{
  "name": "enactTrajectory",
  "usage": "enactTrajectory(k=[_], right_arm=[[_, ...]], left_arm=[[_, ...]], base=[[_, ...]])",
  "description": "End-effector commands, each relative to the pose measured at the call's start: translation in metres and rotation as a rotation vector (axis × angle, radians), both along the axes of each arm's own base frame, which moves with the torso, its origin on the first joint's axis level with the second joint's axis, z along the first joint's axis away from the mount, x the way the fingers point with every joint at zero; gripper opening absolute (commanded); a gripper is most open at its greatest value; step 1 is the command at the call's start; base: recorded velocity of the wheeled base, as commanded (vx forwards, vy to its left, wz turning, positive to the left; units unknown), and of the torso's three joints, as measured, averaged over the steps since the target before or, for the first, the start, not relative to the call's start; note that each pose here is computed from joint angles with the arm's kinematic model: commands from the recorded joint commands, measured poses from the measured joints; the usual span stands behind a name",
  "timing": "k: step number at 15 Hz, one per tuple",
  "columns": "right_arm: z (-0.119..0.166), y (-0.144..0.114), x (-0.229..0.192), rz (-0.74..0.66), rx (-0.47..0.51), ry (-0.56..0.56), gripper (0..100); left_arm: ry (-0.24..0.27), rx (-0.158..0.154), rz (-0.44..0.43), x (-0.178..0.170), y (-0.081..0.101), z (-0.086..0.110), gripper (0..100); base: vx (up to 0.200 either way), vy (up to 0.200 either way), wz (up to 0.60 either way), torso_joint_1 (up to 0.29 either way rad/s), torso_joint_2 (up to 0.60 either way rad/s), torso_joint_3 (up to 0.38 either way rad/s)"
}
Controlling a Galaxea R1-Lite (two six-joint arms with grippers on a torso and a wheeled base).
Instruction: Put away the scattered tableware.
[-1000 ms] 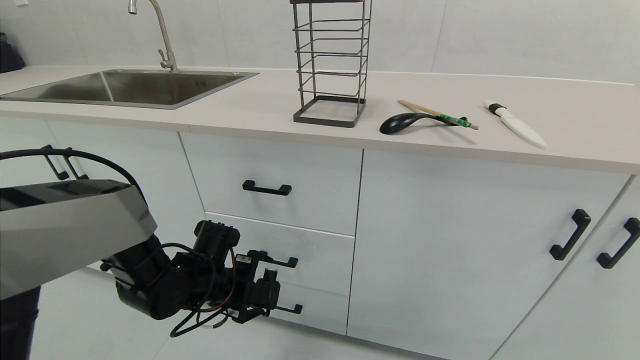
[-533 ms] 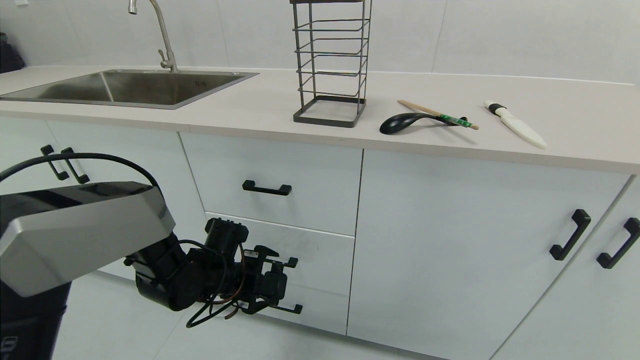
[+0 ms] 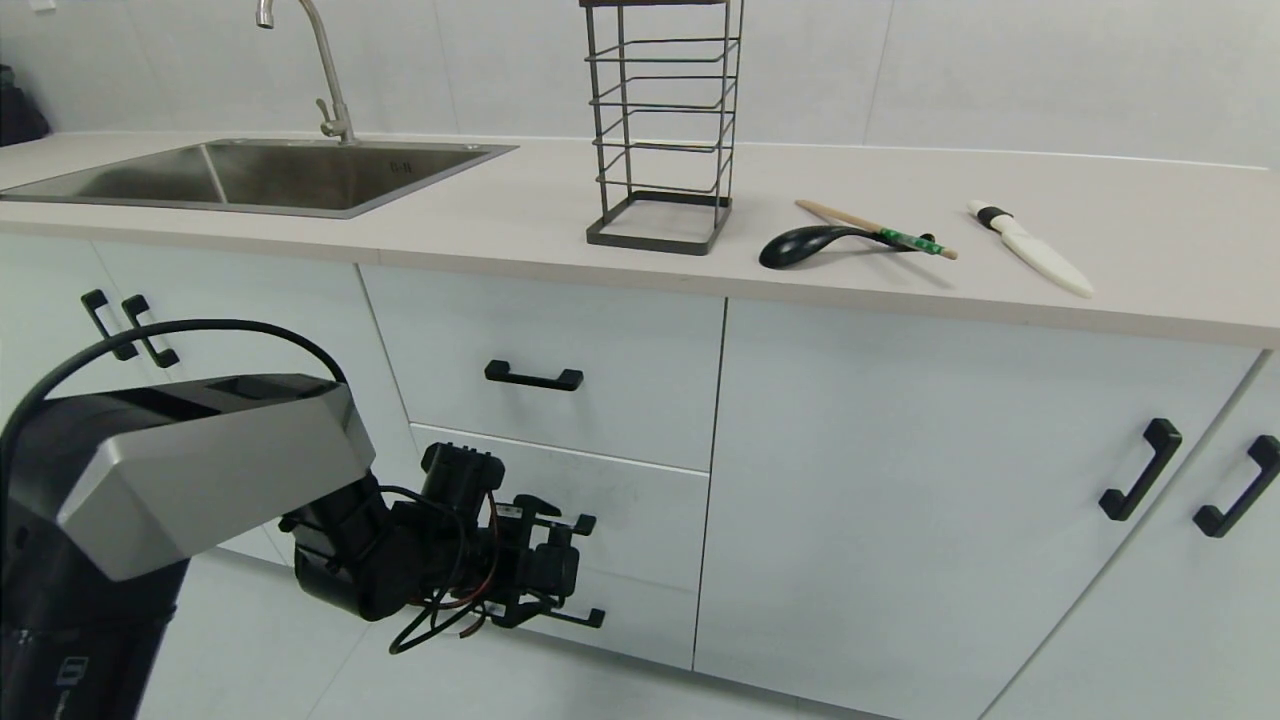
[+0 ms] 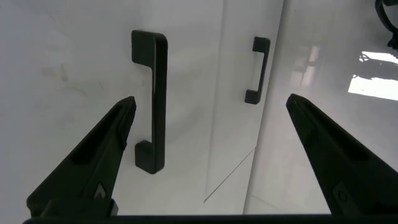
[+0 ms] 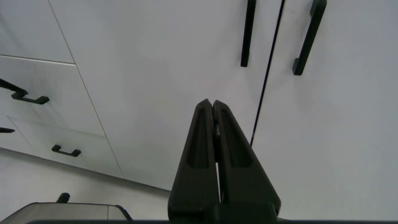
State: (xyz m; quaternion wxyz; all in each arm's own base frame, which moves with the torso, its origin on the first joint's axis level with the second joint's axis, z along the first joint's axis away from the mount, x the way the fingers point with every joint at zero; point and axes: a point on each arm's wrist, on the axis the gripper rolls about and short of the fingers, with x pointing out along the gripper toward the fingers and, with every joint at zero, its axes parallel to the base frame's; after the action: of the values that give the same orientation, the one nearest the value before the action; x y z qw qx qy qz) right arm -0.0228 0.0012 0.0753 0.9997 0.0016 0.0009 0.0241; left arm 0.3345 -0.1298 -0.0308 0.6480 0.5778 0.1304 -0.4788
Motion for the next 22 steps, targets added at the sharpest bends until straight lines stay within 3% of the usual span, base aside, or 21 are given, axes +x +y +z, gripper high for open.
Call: enactTrajectory(k=[1, 4, 10, 14, 17, 20, 22], right_arm=[[0.0, 0.0, 0.0, 0.001, 0.0, 0.001, 0], [0.0, 0.0, 0.0, 0.001, 0.0, 0.001, 0], [0.0, 0.0, 0.0, 0.001, 0.0, 0.001, 0], [0.0, 0.0, 0.0, 0.001, 0.0, 0.001, 0], [0.0, 0.0, 0.0, 0.001, 0.0, 0.001, 0], [0.0, 0.0, 0.0, 0.001, 0.0, 0.001, 0], [0.0, 0.0, 0.0, 0.001, 0.0, 0.0, 0]], left_arm=[[0.003, 0.001, 0.001, 0.003, -0.001, -0.004, 100], [0.02, -0.002, 0.011, 0.008, -0.003, -0.015, 100], [-0.001, -0.011, 0.018, 0.019, -0.004, -0.016, 100], [0.038, 0.003, 0.015, 0.014, -0.004, -0.028, 100], [0.103, 0.017, 0.03, -0.003, 0.003, -0.034, 100], [0.091, 0.005, 0.04, -0.006, 0.004, -0.022, 100], [0.09, 0.015, 0.053, -0.011, 0.007, -0.017, 100]], base=[[0.0, 0.0, 0.0, 0.0, 0.0, 0.0], [0.0, 0.0, 0.0, 0.0, 0.0, 0.0], [0.0, 0.0, 0.0, 0.0, 0.0, 0.0], [0.0, 0.0, 0.0, 0.0, 0.0, 0.0], [0.0, 0.0, 0.0, 0.0, 0.0, 0.0], [0.0, 0.0, 0.0, 0.0, 0.0, 0.0], [0.0, 0.0, 0.0, 0.0, 0.0, 0.0]])
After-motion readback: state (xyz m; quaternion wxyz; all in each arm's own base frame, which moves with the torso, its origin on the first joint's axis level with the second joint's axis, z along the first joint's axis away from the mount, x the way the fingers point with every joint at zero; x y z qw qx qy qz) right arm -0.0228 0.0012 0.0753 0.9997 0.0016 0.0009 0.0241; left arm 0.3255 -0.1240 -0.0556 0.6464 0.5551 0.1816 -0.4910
